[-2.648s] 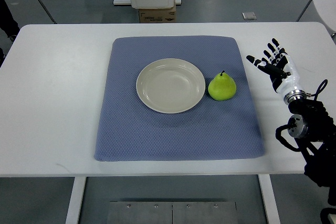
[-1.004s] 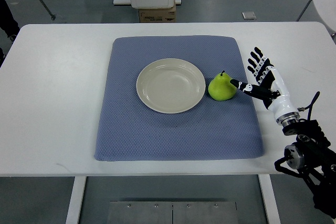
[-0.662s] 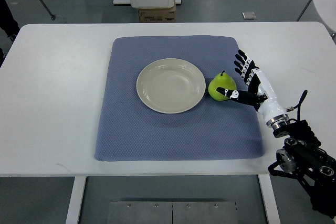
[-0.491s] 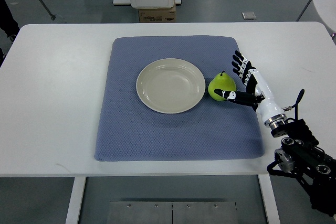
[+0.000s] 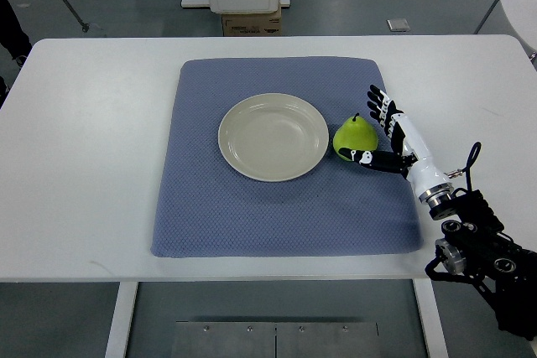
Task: Place pear on plate with right hand
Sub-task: 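Close the right hand fingers around the green pear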
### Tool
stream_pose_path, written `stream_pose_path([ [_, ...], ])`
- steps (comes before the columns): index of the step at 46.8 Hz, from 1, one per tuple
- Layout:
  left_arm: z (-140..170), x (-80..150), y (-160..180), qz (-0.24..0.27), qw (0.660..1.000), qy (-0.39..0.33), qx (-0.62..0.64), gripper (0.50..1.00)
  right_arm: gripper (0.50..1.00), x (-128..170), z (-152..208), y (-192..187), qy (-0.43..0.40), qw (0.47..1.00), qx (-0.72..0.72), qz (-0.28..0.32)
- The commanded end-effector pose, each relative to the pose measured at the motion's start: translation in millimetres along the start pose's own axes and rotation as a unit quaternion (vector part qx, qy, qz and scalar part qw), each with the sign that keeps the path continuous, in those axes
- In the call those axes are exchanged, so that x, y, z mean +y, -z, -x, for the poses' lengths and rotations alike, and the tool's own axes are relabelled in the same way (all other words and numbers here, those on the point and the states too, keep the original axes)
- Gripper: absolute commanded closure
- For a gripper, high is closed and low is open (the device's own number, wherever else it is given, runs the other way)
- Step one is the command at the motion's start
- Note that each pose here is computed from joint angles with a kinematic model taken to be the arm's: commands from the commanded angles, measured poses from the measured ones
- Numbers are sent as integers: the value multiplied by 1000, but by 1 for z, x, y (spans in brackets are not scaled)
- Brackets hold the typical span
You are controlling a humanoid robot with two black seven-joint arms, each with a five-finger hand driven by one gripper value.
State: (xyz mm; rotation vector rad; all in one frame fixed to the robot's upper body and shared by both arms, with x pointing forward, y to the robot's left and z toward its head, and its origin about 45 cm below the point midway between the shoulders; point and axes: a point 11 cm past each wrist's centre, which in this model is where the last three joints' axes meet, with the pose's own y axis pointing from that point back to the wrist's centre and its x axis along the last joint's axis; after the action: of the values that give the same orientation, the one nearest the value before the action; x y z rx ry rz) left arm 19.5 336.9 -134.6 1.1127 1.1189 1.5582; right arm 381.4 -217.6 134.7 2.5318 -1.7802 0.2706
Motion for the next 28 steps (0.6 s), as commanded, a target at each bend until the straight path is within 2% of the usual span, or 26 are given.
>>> stream_pose_path([
  [1, 0, 0, 1, -1, 1000, 0, 0, 500, 509, 0, 3, -2, 1, 1000, -2, 3],
  [20, 0, 0, 0, 0, 1000, 0, 0, 500, 513, 0, 10, -8, 3, 1000, 20, 12],
  [23, 0, 0, 1, -1, 1000, 0, 0, 500, 530, 0, 10, -8, 3, 1000, 18, 12],
  [28, 0, 0, 1, -1, 1000, 1, 0, 500, 586, 0, 13, -8, 4, 1000, 19, 12],
])
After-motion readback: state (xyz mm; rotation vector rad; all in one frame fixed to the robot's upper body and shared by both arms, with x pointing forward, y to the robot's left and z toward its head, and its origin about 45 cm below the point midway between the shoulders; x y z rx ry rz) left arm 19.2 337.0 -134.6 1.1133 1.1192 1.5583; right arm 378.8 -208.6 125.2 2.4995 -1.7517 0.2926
